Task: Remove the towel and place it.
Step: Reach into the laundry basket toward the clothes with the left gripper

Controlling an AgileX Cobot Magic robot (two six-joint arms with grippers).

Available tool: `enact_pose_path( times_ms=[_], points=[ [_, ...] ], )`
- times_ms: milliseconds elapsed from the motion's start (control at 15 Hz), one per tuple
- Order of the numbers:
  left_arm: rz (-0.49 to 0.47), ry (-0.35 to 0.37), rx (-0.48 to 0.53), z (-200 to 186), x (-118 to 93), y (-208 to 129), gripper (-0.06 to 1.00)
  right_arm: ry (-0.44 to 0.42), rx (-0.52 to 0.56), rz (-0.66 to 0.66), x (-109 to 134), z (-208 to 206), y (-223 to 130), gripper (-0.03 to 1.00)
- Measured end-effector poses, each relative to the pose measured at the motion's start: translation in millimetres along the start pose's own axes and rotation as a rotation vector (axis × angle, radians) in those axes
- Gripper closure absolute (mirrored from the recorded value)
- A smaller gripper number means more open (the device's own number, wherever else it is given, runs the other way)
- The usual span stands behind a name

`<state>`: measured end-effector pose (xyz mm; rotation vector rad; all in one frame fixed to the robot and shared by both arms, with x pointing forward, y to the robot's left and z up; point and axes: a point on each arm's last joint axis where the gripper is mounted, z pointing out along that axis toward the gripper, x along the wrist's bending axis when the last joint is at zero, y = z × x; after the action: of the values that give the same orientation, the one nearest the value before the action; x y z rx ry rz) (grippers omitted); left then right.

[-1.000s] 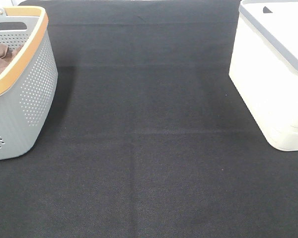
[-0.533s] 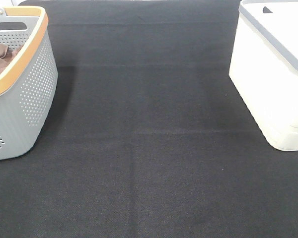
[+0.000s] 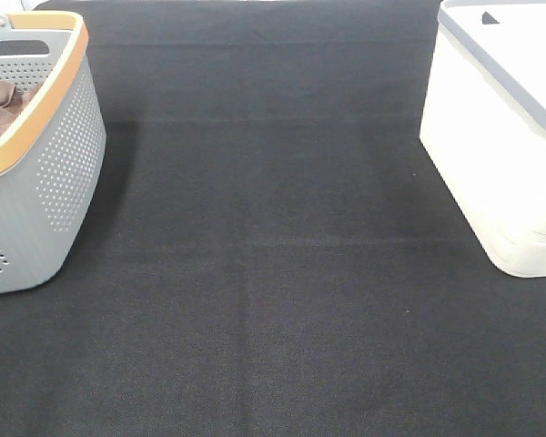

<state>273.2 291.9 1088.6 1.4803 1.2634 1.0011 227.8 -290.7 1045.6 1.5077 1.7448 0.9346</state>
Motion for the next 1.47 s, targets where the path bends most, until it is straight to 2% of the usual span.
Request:
enact_pose_path(
  times_ms=[200,333,667,867,1067,1200,1333,1400,1467],
  points=[
    [-0.052,0.038,-0.067,37.6,7.7,27.7,0.14,0.0,0.0,0.0,0.0,0.0,0.0,0.23],
    [-0.085,0.051,-0.067,77.4,13.6,57.6,0.14,0.0,0.0,0.0,0.0,0.0,0.0,0.23],
    [-0.119,0.05,0.094,163.2,22.4,100.4,0.14,0.0,0.0,0.0,0.0,0.0,0.0,0.23],
    [-0.178,0.051,0.217,202.9,25.5,105.9,0.14,0.0,0.0,0.0,0.0,0.0,0.0,0.23],
    [-0.21,0.087,0.358,234.2,30.5,100.5,0.14,0.0,0.0,0.0,0.0,0.0,0.0,0.23],
    [-0.248,0.163,0.457,249.6,50.0,92.8,0.14,0.0,0.0,0.0,0.0,0.0,0.0,0.23],
    [-0.288,0.241,0.51,255.6,75.9,81.5,0.14,0.0,0.0,0.0,0.0,0.0,0.0,0.23],
    [-0.288,0.241,0.51,255.6,75.9,81.5,0.14,0.0,0.0,0.0,0.0,0.0,0.0,0.23],
    [-0.309,0.277,0.535,258.0,88.7,74.6,0.15,0.0,0.0,0.0,0.0,0.0,0.0,0.23]
  ],
)
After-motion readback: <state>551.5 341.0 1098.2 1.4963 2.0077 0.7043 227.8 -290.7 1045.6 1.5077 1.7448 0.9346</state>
